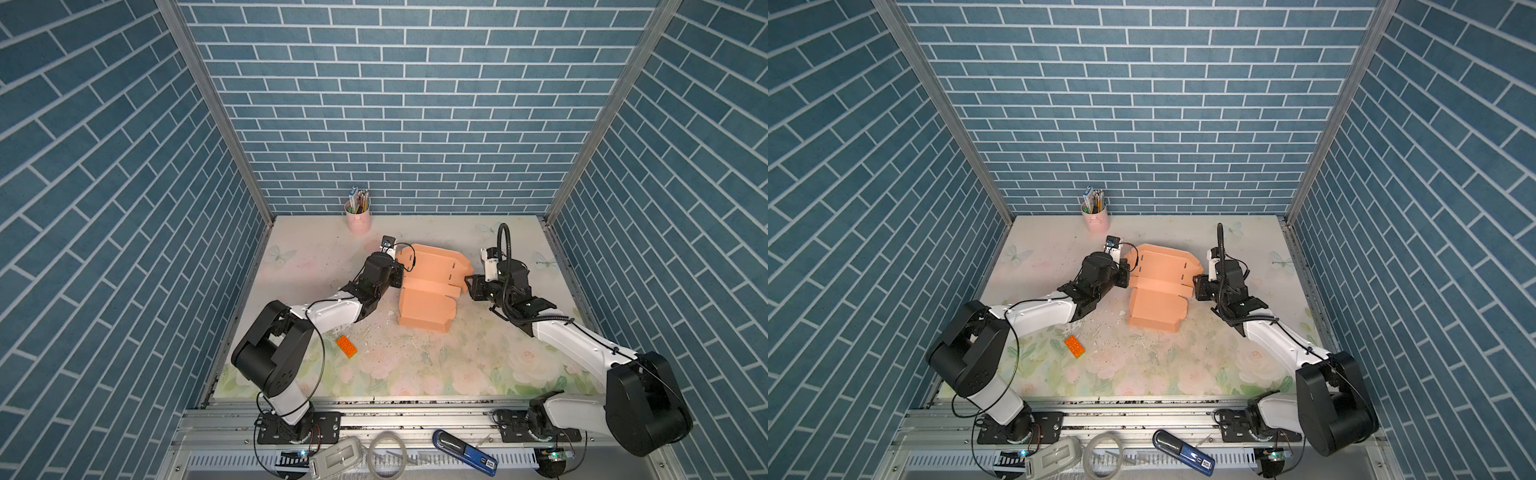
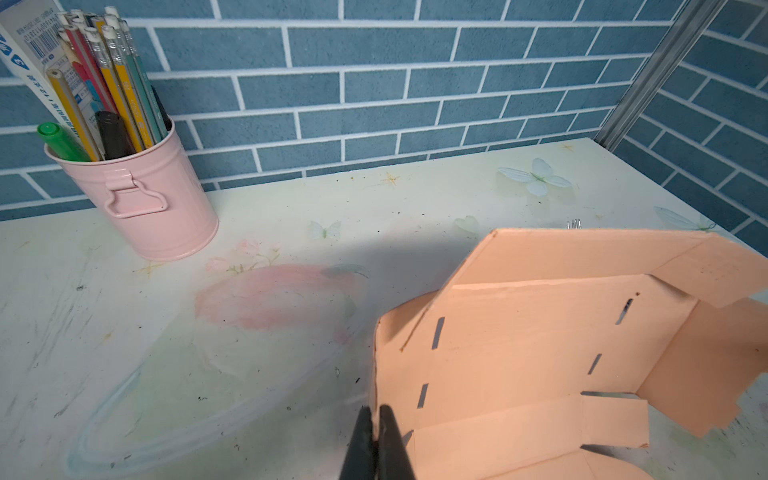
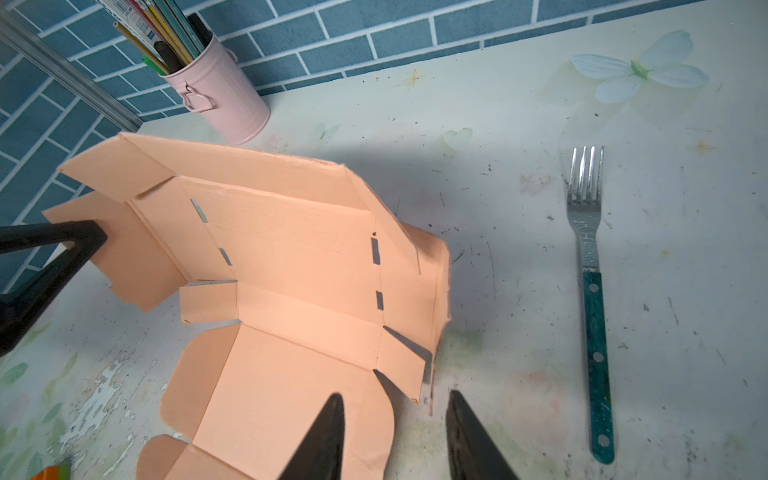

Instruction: Fold the paper box

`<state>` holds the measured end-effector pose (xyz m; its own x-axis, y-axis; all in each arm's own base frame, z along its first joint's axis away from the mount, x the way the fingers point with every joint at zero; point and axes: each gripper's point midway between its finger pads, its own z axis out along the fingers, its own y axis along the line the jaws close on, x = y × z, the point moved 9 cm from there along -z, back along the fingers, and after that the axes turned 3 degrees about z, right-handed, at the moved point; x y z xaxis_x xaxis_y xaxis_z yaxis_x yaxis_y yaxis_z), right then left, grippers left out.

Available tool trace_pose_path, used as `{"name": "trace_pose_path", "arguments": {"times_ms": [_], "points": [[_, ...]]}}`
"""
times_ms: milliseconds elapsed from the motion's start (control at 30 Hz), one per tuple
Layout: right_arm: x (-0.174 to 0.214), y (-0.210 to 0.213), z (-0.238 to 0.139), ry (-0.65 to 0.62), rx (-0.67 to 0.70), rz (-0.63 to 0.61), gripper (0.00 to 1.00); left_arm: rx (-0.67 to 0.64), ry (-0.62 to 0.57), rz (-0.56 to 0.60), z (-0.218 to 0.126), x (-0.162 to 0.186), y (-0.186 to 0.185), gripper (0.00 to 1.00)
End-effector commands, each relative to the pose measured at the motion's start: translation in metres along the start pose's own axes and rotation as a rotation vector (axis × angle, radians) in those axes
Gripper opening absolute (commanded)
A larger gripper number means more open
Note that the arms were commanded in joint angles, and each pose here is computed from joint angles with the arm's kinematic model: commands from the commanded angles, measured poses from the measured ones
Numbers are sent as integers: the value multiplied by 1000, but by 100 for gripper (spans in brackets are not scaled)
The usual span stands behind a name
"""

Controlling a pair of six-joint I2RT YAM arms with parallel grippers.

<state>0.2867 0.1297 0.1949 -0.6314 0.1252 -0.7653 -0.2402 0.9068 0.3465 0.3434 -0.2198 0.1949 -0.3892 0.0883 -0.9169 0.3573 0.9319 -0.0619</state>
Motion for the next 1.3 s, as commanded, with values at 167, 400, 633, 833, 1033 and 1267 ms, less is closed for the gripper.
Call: {"name": "trace_pose_path", "arguments": {"times_ms": [167, 400, 633, 833, 1033, 1267], "points": [[5, -10, 15, -35, 45, 35, 39, 15, -29, 2, -7, -4, -2, 1], [7, -11, 29, -34, 37, 29, 28, 20, -38, -1, -9, -4, -3, 1], [4, -8, 25, -61, 34, 47, 9, 23, -43, -2, -10, -4, -3, 1], [3, 5, 15, -78, 9, 48, 4, 37, -52, -15, -9, -3, -4, 1], [8, 22, 10, -70, -19, 36, 0, 53, -51, -43, -8, 2, -4, 0], [22, 29, 6, -39, -54, 11, 0, 76, -103, -47, -18, 9, -2, 1]]}}
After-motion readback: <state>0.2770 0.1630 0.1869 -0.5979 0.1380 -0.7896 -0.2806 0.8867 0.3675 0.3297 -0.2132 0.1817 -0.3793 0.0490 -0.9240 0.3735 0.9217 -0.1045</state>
